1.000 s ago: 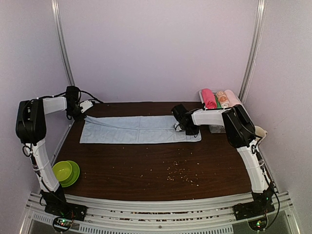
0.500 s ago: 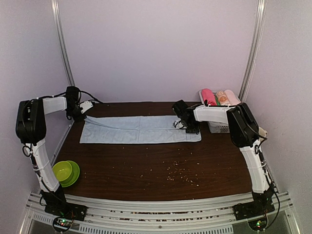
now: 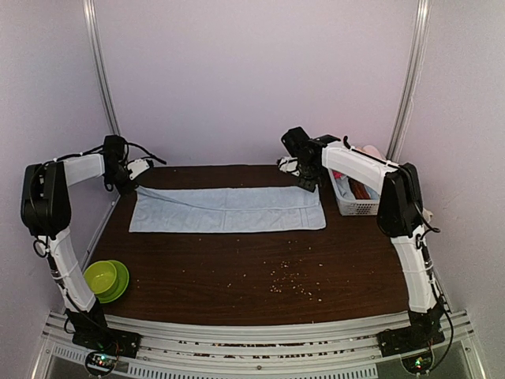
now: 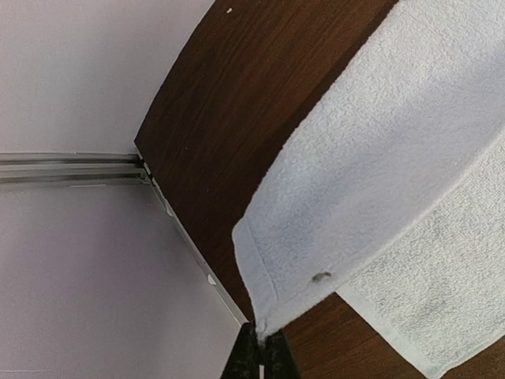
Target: Roll the towels
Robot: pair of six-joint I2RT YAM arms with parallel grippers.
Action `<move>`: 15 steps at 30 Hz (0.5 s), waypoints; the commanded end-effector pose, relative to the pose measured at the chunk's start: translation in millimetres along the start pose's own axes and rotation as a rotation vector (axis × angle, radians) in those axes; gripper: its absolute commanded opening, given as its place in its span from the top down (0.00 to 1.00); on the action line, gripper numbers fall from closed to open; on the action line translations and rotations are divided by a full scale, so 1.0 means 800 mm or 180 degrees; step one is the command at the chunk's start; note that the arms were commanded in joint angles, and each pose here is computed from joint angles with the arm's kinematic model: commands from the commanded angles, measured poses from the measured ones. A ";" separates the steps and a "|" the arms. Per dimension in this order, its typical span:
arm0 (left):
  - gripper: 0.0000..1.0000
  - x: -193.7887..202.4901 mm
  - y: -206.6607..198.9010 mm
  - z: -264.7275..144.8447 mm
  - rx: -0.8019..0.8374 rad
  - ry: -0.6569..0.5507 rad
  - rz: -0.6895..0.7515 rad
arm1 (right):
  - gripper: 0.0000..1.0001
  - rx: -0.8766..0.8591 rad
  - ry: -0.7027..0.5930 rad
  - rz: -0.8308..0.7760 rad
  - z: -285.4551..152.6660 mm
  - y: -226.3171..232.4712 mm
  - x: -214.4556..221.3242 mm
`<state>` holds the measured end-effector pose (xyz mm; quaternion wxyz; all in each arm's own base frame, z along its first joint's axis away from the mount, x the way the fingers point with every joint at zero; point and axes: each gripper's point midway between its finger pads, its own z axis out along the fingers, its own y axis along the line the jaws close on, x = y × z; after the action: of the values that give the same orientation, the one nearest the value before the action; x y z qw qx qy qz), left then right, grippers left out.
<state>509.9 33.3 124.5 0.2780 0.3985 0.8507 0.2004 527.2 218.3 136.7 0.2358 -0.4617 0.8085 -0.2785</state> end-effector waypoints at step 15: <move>1.00 0.039 0.010 0.009 -0.0129 0.0167 -0.0136 | 0.40 -0.0658 -0.0228 0.3042 0.002 0.040 0.003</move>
<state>495.4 45.3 102.4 0.2519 0.3853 0.8658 0.1961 491.1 220.7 71.0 0.2388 -0.1677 0.9508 -0.1038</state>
